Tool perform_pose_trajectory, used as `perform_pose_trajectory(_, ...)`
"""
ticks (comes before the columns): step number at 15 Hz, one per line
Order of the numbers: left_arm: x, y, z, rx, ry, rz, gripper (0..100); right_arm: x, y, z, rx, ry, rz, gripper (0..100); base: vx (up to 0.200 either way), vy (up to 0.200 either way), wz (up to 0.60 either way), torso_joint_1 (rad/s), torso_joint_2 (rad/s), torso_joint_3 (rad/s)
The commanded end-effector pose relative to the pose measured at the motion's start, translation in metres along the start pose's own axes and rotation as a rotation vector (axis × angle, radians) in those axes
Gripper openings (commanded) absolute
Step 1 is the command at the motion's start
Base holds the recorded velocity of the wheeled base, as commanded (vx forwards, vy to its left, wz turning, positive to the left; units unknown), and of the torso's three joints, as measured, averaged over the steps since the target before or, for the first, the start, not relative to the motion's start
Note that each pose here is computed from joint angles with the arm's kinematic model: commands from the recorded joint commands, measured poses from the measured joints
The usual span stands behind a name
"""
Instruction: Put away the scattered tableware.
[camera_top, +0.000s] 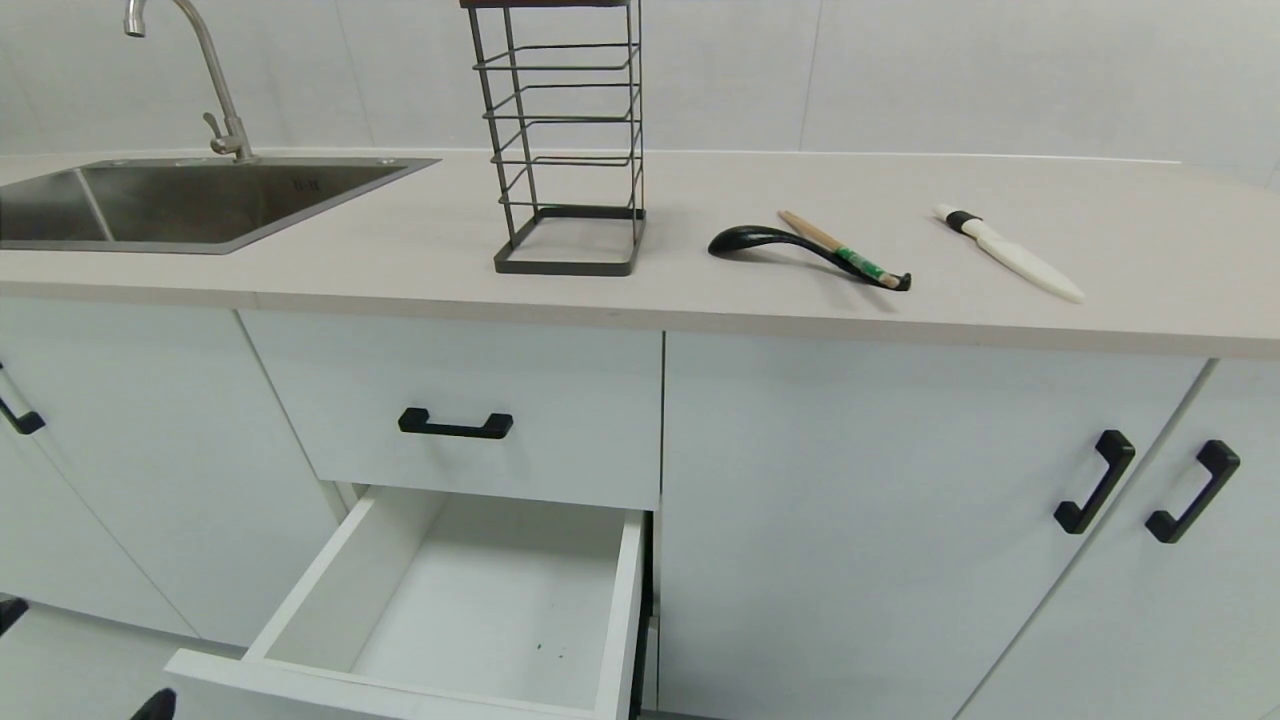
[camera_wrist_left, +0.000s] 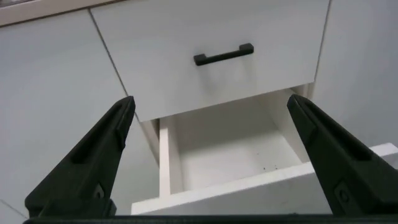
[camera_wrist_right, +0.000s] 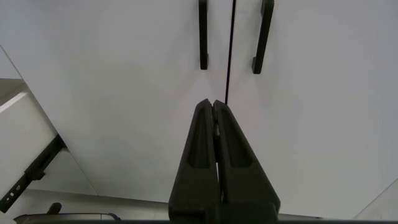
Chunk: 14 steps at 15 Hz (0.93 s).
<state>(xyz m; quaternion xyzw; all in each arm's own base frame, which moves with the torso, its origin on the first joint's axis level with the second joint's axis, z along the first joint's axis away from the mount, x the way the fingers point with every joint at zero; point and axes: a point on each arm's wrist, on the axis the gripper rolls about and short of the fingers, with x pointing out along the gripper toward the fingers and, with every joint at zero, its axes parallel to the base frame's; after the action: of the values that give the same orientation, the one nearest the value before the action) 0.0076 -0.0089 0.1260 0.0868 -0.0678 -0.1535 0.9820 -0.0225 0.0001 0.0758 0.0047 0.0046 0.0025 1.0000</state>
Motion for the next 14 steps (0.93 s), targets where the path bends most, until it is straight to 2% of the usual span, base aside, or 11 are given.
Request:
perform_pose_trajectory(1,-0.022,-0.009,-0.005,0.027,-0.133,-0.125,100,0.000,0.000,0.000,0.000,0.002,0.001,0,0.000,0.000,0.00,0.000,0.00,0.000)
perform_pose_trajectory(3,-0.032,-0.014,-0.011,0.039,-0.162,-0.110,100,0.000,0.000,0.000,0.000,0.002,0.001,0,0.000,0.000,0.00,0.000,0.00,0.000)
perform_pose_trajectory(4,-0.035,-0.016,-0.017,0.033,-0.143,-0.109,100,0.000,0.000,0.000,0.000,0.003,0.001,0,0.000,0.000,0.00,0.000,0.00,0.000)
perform_pose_trajectory(5,-0.035,-0.016,-0.027,-0.001,-0.063,-0.058,100,0.000,0.000,0.000,0.000,0.003,0.001,0,0.000,0.000,0.00,0.000,0.00,0.000)
perform_pose_trajectory(6,-0.035,-0.014,-0.036,-0.020,0.039,0.056,100,0.000,0.000,0.000,0.000,0.002,0.001,0,0.000,0.000,0.00,0.000,0.00,0.000)
perform_pose_trajectory(7,-0.036,-0.013,-0.042,-0.042,0.102,0.167,100,0.000,0.000,0.000,0.000,0.002,0.001,0,0.000,0.000,0.00,0.000,0.00,0.000)
perform_pose_trajectory(8,-0.036,-0.011,-0.044,-0.094,0.127,0.242,100,0.000,0.000,0.000,0.000,0.000,0.001,0,0.000,0.000,0.00,0.000,0.00,0.000)
perform_pose_trajectory(9,-0.037,-0.011,-0.045,-0.140,0.130,0.272,100,0.000,0.000,0.000,0.000,0.002,0.001,0,0.000,0.000,0.00,0.000,0.00,0.000)
perform_pose_trajectory(14,-0.037,-0.011,-0.045,-0.158,0.133,0.273,100,0.000,0.000,0.000,0.000,0.002,0.001,0,0.000,0.000,0.00,0.000,0.00,0.000)
